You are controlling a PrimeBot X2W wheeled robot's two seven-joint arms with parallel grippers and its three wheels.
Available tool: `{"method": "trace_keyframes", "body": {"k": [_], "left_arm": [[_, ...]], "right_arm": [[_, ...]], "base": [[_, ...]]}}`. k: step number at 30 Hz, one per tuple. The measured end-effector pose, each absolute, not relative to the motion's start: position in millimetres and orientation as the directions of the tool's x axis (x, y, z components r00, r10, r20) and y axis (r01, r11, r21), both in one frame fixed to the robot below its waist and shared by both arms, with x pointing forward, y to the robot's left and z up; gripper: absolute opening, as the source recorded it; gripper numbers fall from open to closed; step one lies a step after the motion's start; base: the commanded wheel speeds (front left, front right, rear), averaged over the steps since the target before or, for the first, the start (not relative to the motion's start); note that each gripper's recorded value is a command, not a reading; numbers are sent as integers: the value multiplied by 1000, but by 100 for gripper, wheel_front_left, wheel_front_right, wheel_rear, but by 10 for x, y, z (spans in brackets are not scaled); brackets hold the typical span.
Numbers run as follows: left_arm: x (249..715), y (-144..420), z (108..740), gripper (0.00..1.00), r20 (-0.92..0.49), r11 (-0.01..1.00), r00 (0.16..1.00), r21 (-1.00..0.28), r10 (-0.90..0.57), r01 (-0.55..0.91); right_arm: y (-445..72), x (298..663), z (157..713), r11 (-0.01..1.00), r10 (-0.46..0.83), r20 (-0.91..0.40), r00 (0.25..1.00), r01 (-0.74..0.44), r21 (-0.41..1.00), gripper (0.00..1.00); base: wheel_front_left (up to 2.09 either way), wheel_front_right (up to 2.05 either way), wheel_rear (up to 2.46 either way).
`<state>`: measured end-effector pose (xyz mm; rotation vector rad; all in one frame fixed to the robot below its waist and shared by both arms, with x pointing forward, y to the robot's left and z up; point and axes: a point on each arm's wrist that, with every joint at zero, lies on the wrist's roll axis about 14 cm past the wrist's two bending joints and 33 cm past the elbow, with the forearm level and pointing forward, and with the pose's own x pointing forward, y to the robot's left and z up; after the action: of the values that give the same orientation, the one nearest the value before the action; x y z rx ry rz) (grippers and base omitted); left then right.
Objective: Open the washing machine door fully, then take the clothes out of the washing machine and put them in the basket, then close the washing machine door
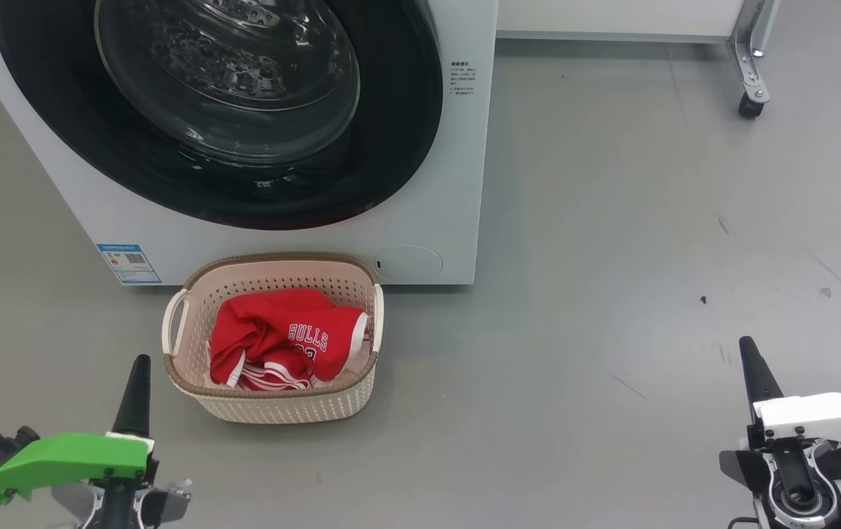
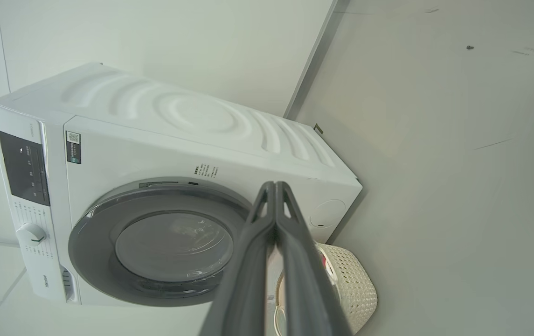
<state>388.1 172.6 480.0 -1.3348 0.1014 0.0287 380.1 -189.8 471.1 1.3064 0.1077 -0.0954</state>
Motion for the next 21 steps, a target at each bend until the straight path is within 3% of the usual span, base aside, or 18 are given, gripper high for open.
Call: {"method": "trace_keyframes", "body": {"k": [21], "left_arm": [[3851,1829,4906,0,-53,-4,998,-999,-32,-53]], "right_arm": [[-2036,3777,4819,-7,-24,-84,996,84,996,0]], "base": [[0,0,0]]}}
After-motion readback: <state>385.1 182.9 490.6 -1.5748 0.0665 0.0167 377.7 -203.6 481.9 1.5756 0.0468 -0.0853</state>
